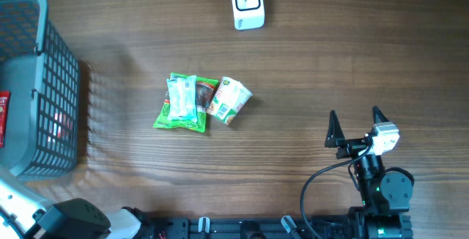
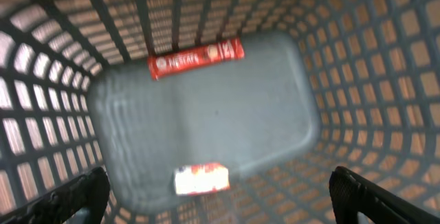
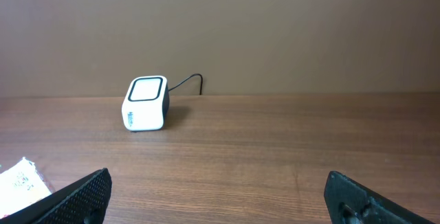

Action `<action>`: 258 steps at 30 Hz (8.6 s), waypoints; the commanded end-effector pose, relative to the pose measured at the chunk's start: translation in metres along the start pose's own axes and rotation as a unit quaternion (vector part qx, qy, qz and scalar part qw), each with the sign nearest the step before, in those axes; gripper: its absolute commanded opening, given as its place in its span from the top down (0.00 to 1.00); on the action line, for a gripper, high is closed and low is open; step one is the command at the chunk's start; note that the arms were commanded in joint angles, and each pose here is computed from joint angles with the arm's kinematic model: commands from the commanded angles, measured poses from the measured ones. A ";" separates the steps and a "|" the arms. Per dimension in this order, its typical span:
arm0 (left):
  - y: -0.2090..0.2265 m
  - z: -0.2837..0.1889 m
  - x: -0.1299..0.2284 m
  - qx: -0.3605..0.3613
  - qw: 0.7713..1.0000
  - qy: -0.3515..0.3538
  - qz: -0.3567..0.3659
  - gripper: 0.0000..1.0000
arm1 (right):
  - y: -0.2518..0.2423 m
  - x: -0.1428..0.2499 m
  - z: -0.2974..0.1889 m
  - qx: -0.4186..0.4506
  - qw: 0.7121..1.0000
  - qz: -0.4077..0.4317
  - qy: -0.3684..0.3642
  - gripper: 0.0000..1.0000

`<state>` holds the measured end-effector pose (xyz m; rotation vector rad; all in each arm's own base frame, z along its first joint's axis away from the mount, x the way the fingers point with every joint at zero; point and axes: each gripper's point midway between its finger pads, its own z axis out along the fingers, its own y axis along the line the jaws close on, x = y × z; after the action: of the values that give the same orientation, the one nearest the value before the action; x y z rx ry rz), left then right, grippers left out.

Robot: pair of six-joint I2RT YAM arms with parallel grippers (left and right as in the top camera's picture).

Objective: Scan the item barcode
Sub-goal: 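Move the left gripper back into the grey basket, then grasp the small orange box in the basket with the left gripper, then carry the orange box out and set it left of the snack pack, then lower the left gripper into the basket toward the red Nescafe stick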

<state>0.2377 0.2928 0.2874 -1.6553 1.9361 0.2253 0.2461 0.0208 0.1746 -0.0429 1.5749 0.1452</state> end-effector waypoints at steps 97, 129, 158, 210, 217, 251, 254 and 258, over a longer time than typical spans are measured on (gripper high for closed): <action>-0.111 -0.150 0.145 0.302 0.816 0.087 0.485 0.91 | 0.002 -0.002 0.000 -0.007 1.000 -0.006 -0.004 0.00; -0.106 0.081 0.409 0.287 0.712 0.255 0.588 0.88 | 0.002 -0.002 0.000 -0.007 1.000 -0.006 -0.004 0.00; -0.144 0.042 0.400 0.272 0.694 0.127 0.655 0.18 | 0.002 -0.002 0.000 -0.007 1.000 -0.006 -0.004 0.00; 0.028 0.185 0.006 0.108 0.801 0.112 0.578 0.37 | 0.002 -0.002 0.000 -0.007 1.000 -0.006 -0.004 0.00; 0.027 0.216 0.014 0.110 0.804 0.116 0.573 0.41 | 0.002 -0.002 0.000 -0.007 1.000 -0.006 -0.004 0.00; 0.037 0.286 0.102 0.095 0.831 0.184 0.516 0.50 | 0.002 -0.002 0.000 -0.007 1.000 -0.006 -0.004 0.00; 0.031 0.276 0.107 0.099 0.826 0.192 0.520 0.60 | 0.002 -0.002 0.000 -0.007 1.000 -0.006 -0.004 0.00; 0.026 0.274 0.105 0.099 0.825 0.186 0.525 0.62 | 0.002 -0.002 0.000 -0.007 1.000 -0.006 -0.004 0.00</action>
<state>0.2972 0.3626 0.0289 -0.3367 2.8128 0.2037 0.2461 0.0208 0.1746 -0.0429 1.5749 0.1452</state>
